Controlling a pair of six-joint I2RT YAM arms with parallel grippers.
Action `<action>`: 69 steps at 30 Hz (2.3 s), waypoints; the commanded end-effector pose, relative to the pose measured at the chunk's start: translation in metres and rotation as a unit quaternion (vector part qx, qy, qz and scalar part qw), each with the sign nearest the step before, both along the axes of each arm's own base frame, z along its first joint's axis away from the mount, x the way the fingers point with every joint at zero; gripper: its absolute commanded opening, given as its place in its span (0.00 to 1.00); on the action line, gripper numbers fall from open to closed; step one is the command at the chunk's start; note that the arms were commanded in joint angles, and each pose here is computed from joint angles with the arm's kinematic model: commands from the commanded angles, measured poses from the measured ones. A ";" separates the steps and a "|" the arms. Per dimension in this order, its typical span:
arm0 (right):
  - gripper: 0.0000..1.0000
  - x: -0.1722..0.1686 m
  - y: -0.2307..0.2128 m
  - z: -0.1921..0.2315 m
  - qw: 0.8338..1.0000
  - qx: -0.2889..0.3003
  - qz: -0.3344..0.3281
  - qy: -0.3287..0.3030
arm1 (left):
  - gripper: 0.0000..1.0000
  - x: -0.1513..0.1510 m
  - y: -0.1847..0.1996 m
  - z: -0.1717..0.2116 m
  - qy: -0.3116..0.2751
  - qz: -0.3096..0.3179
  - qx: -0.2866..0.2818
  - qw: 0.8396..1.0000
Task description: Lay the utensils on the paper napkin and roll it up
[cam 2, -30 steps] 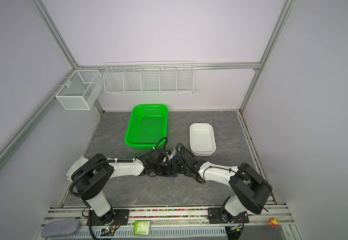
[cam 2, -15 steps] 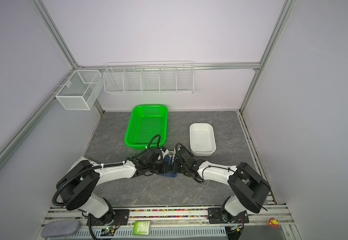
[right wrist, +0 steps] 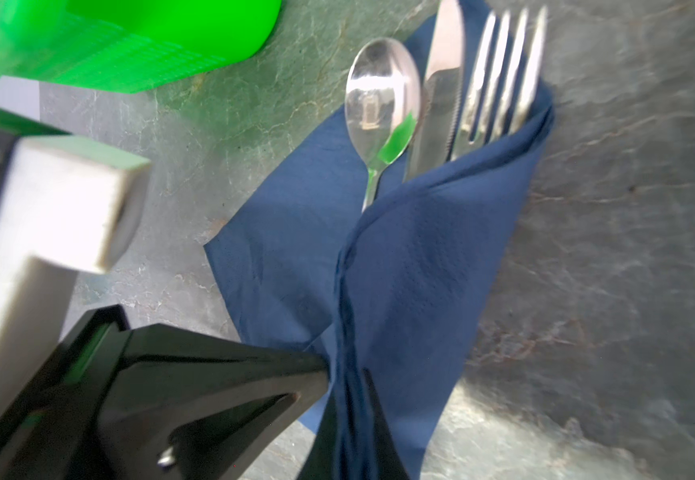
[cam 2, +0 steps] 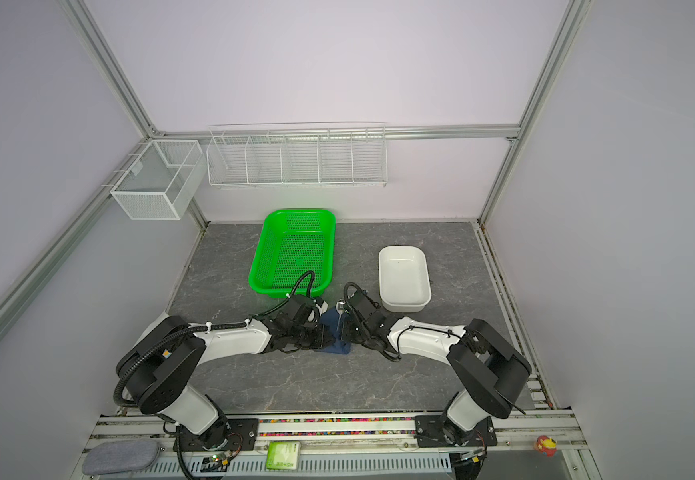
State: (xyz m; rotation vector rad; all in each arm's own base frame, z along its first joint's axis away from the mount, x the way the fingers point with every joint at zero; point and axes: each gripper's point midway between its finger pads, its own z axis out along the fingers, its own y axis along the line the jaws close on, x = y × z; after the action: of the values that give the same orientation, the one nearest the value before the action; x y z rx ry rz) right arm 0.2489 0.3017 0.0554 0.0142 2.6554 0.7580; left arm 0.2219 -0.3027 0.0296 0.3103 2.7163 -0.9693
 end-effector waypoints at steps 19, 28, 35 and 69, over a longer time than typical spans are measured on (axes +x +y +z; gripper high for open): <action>0.23 -0.004 0.024 -0.008 0.999 -0.038 0.035 0.006 | 0.00 0.005 0.009 -0.002 -0.008 0.017 0.000 1.000; 0.32 -0.011 0.027 -0.015 0.999 -0.009 0.042 0.005 | 0.00 0.012 0.017 0.020 -0.018 0.031 -0.029 0.999; 0.36 -0.010 0.028 -0.015 0.999 -0.005 0.042 0.005 | 0.14 0.023 0.029 0.044 -0.030 0.055 -0.048 0.997; 0.34 -0.013 0.027 -0.016 0.999 0.001 0.049 0.001 | 0.48 0.053 0.015 0.020 0.044 0.077 -0.016 0.996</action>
State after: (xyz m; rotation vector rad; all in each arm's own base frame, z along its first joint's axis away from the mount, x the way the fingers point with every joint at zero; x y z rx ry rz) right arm 0.2409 0.3294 0.0372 -0.1037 2.6780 0.7728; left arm 0.2856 -0.2962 0.0674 0.0807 2.6546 -1.0787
